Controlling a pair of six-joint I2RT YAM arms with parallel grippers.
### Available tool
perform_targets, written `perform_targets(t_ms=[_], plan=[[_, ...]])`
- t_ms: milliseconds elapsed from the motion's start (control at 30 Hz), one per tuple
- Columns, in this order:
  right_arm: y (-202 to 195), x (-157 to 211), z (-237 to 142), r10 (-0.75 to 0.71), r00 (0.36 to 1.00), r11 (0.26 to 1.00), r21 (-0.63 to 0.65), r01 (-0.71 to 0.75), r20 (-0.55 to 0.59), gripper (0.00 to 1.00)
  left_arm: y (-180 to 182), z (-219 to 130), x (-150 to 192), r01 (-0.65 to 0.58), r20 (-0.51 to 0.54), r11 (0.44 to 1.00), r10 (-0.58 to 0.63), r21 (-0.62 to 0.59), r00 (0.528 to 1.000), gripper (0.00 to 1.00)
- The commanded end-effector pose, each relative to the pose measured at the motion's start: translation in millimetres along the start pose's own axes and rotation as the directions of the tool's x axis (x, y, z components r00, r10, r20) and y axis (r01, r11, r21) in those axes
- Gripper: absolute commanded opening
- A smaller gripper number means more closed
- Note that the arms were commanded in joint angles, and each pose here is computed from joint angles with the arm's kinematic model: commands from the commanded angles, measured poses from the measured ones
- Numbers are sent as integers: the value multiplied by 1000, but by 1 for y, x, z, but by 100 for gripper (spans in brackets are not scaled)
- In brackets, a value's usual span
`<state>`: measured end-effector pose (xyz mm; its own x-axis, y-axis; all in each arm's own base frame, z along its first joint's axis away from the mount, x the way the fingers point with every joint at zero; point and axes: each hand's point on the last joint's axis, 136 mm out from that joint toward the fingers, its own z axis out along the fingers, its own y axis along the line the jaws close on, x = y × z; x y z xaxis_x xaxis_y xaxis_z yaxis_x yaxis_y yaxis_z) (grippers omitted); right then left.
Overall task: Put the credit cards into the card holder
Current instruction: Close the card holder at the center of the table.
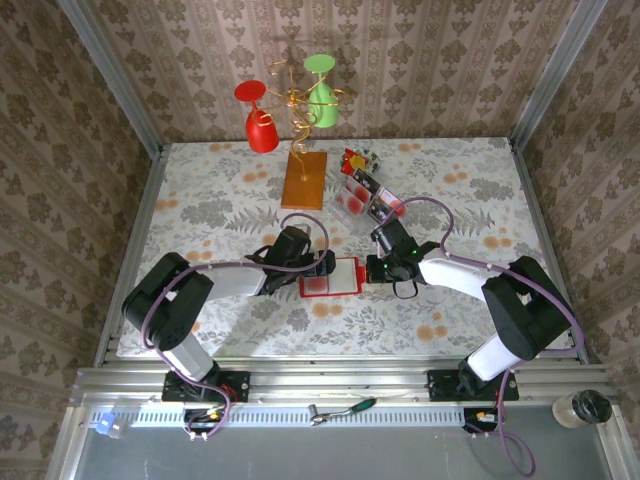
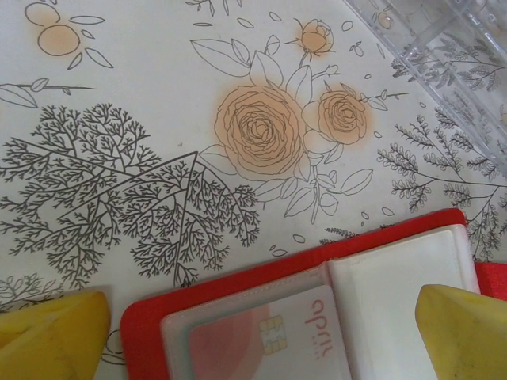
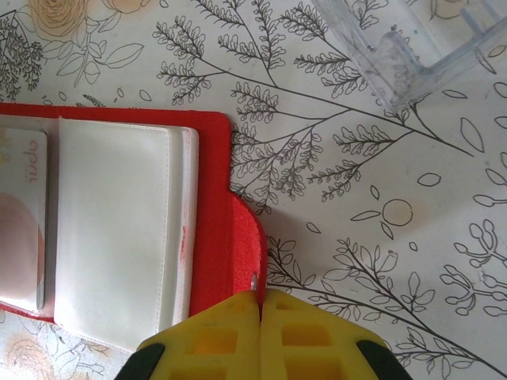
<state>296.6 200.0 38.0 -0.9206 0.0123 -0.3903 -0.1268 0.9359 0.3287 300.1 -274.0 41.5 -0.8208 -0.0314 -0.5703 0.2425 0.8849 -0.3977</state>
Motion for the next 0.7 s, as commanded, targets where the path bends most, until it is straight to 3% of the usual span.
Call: perform_targets(t_ms=[0, 433, 667], plan=[[1, 5, 2, 24, 1000, 999, -22, -24, -12, 0, -25, 0, -11, 4, 13, 995, -6, 101, 1000, 100], [5, 6, 5, 45, 999, 998, -46, -46, -15, 0, -61, -39, -37, 2, 126, 974, -31, 225, 992, 100], [6, 7, 7, 53, 998, 997, -56, -54, -19, 0, -90, -34, -29, 28, 118, 952, -67, 306, 991, 100]])
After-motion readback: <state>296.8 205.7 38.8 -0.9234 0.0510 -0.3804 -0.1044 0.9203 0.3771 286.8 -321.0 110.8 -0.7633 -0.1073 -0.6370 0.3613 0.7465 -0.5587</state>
